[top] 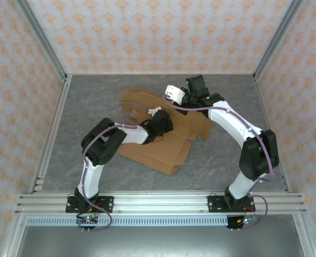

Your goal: Fold the paper box

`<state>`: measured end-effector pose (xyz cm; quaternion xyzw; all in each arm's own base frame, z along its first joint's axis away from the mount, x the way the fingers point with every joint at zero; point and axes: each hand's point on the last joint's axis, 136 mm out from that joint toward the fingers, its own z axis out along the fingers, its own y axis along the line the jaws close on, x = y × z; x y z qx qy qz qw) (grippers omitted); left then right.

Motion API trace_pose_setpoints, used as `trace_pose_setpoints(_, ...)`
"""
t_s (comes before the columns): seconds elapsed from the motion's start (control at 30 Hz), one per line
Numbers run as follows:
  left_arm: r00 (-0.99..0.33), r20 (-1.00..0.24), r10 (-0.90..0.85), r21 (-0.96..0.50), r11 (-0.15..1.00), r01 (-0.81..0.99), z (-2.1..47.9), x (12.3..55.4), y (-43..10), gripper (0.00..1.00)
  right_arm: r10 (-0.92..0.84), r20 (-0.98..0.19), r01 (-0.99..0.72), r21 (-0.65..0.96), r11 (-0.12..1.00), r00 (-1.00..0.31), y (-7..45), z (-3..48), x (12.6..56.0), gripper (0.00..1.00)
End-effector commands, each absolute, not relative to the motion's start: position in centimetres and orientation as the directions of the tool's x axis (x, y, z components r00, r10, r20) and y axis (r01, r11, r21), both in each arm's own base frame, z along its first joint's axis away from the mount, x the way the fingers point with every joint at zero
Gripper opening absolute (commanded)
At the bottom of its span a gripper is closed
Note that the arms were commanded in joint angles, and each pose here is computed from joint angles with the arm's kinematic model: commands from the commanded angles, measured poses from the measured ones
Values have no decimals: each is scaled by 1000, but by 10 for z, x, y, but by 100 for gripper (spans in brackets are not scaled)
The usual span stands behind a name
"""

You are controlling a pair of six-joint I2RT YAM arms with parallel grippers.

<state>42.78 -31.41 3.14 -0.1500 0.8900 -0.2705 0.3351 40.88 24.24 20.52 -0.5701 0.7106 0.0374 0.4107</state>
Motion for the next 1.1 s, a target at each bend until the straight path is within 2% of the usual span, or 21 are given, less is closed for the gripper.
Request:
trace_pose_setpoints(0.0,-758,-514,-402,-560,827,-60,39,412,-311,21,-781,-624,-830,-438,345,4,244,217,408,0)
trace_pose_setpoints(0.27,-780,-517,-352,-535,844,-26,46,393,-298,22,-797,-604,-814,-468,343,11,242,224,417,0)
trace_pose_setpoints(0.53,-777,-507,-374,-522,850,-69,26,406,-280,11,-791,-612,-817,-466,340,21,245,226,417,0)
trace_pose_setpoints(0.87,-778,-501,-380,-523,849,-78,7,421,-294,5,-771,-635,-845,-434,313,41,255,223,405,0)
trace_pose_setpoints(1.07,-779,-490,-391,-528,844,-92,-4,426,-301,4,-783,-622,-850,-415,325,4,252,206,403,0)
